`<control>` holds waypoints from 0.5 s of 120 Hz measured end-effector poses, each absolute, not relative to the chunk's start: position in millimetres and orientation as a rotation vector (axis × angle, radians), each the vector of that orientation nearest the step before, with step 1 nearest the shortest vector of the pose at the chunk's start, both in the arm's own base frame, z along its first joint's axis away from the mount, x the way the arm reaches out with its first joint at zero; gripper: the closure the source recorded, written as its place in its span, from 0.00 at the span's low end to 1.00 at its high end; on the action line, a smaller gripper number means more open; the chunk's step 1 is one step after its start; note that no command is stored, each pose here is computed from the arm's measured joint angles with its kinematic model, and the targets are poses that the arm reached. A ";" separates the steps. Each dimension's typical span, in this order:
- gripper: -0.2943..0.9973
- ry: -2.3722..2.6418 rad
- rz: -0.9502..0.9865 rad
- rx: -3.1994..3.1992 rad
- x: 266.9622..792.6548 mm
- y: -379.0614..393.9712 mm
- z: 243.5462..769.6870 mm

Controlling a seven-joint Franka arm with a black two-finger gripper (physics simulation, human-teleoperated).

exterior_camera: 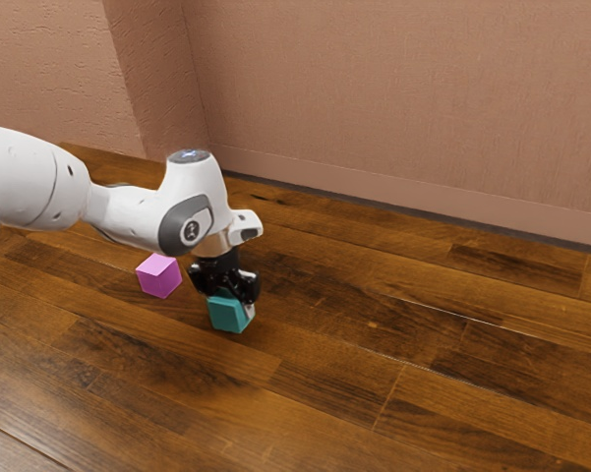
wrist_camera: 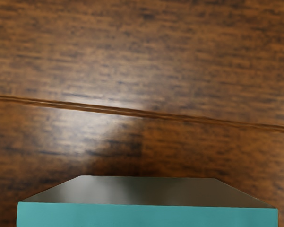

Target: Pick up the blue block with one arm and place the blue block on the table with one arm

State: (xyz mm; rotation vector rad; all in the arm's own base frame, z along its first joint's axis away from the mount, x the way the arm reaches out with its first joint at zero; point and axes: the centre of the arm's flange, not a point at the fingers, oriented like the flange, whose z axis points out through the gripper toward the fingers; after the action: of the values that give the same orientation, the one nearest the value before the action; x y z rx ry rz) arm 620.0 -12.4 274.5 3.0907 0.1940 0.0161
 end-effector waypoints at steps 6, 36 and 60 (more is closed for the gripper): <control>0.43 0.218 0.013 3.087 620.7 -12.0 272.2; 0.30 0.339 0.275 3.045 608.2 -5.7 401.1; 0.26 0.347 0.550 3.072 544.0 21.7 645.8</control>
State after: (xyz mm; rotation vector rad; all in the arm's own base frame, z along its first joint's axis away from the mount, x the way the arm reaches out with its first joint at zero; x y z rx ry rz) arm 544.0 21.7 645.8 3.0716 0.3469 0.5498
